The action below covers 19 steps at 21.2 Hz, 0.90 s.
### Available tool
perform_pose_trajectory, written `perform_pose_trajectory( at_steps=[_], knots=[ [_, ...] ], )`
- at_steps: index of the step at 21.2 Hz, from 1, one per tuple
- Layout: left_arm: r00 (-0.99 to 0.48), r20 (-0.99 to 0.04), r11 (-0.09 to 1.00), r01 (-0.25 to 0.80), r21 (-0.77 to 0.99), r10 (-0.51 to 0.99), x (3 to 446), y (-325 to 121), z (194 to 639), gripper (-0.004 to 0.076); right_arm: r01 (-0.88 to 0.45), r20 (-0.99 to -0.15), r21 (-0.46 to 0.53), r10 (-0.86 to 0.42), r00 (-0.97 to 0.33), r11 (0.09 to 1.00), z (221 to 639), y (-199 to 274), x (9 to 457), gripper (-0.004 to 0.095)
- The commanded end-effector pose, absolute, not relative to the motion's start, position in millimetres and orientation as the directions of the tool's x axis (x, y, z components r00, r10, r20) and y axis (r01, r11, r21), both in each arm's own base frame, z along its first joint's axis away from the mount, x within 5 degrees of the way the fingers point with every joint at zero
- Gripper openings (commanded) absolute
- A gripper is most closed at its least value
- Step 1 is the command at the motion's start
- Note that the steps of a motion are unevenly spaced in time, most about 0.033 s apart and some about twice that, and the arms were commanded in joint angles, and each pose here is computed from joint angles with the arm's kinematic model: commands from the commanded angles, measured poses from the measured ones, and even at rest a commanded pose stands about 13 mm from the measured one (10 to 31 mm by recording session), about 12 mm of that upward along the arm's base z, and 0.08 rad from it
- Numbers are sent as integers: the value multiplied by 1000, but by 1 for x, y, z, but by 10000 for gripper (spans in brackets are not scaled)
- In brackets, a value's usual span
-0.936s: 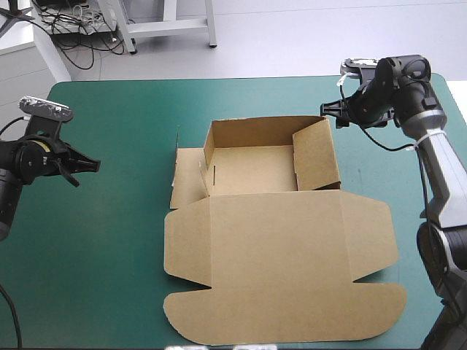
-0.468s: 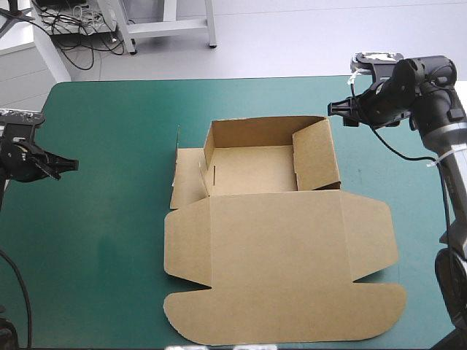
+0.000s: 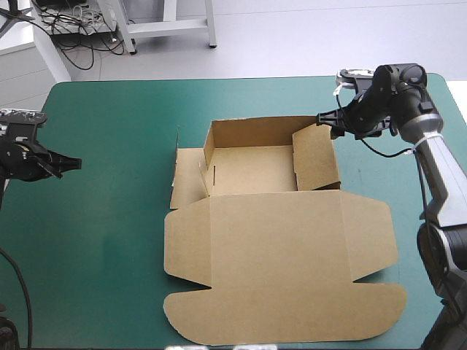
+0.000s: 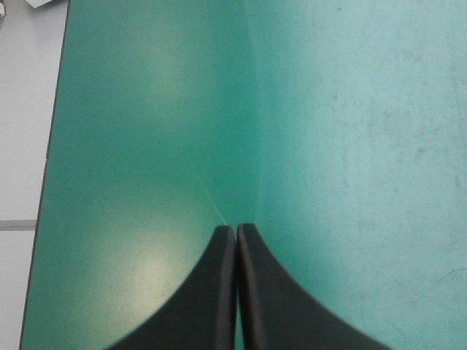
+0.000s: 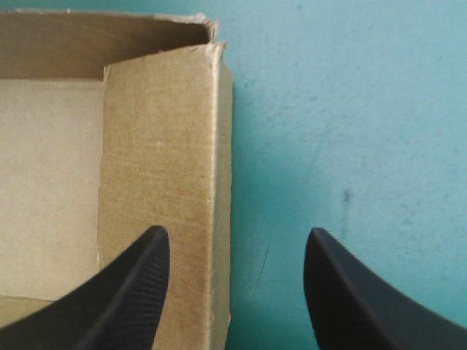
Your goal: Fold the box
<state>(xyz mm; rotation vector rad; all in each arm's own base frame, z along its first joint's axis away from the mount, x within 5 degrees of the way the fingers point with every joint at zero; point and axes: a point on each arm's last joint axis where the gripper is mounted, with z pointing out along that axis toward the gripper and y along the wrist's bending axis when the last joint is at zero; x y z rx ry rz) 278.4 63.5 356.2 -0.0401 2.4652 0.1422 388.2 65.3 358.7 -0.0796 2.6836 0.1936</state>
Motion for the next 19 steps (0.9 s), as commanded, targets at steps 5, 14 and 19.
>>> perform_pose_trajectory(
  at_steps=[5,14,19],
  knots=[
    [-737,-676,993,-70,89,9,273,61,374,-10,-159,-357,210,-75,-931,965,329,77,406,517],
    [-741,-672,994,-69,84,5,273,61,374,-10,-156,-265,250,-87,-960,956,288,84,423,225],
    [-733,-679,997,-67,37,-24,274,58,374,-9,-142,-261,249,-75,-963,958,287,83,424,-15]
  ],
)
